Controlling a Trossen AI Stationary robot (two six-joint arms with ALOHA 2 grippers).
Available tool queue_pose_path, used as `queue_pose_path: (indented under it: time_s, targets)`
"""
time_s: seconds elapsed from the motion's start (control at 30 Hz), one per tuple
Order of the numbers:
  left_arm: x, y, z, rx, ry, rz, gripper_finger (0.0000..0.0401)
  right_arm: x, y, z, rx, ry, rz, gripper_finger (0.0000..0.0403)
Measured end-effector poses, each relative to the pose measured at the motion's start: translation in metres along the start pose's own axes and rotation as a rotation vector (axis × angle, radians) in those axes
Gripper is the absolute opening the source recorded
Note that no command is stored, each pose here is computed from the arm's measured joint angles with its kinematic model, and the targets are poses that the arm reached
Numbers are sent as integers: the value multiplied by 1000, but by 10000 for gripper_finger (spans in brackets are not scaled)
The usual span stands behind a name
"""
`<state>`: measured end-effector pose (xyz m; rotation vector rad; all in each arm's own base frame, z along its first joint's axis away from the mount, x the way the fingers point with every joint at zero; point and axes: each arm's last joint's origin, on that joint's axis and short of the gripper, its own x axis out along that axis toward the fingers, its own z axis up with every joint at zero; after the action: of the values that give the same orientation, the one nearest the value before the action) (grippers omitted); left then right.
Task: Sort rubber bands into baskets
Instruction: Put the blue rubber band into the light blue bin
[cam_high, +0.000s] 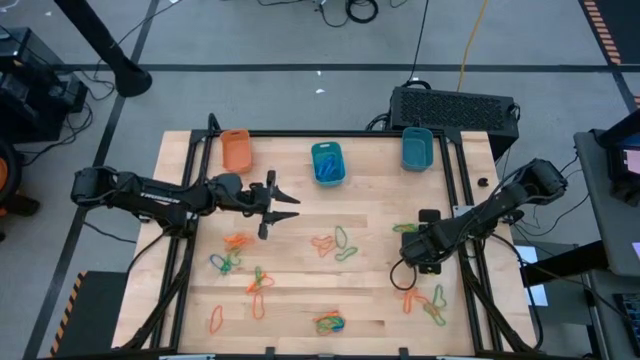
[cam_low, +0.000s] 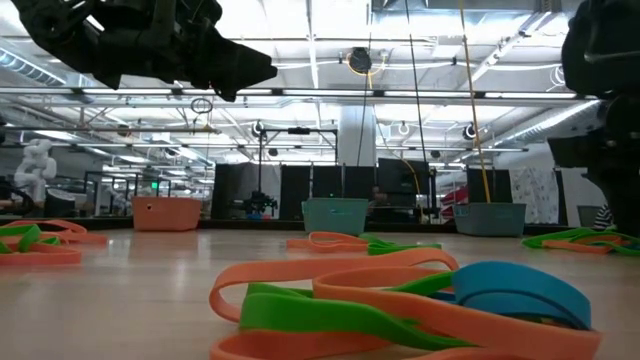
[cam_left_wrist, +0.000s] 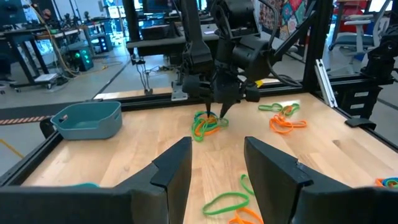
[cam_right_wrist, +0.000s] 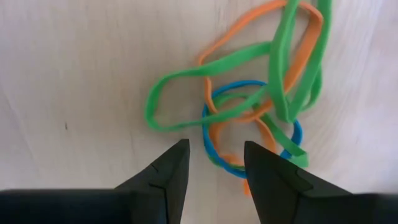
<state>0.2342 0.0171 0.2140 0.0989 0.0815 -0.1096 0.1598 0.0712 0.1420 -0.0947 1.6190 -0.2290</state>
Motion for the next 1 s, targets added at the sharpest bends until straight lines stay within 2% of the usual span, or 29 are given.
queue_pose_path:
  time_s: [0.23, 0.5, 0.7, 1.0]
  targets:
    - [0, 0, 0, -1, 0, 0, 155, -1, 0, 0, 47, 9, -5, 122]
    - [0, 0, 0, -1, 1, -1, 155, -1, 0, 0, 48, 8, -3, 62]
    - [0, 0, 0, -1, 1, -1, 155, -1, 2, 1, 52, 14, 55, 7]
    - [0, 0, 0, -1, 2, -1, 155, -22, 3, 8, 179, 29, 50, 2]
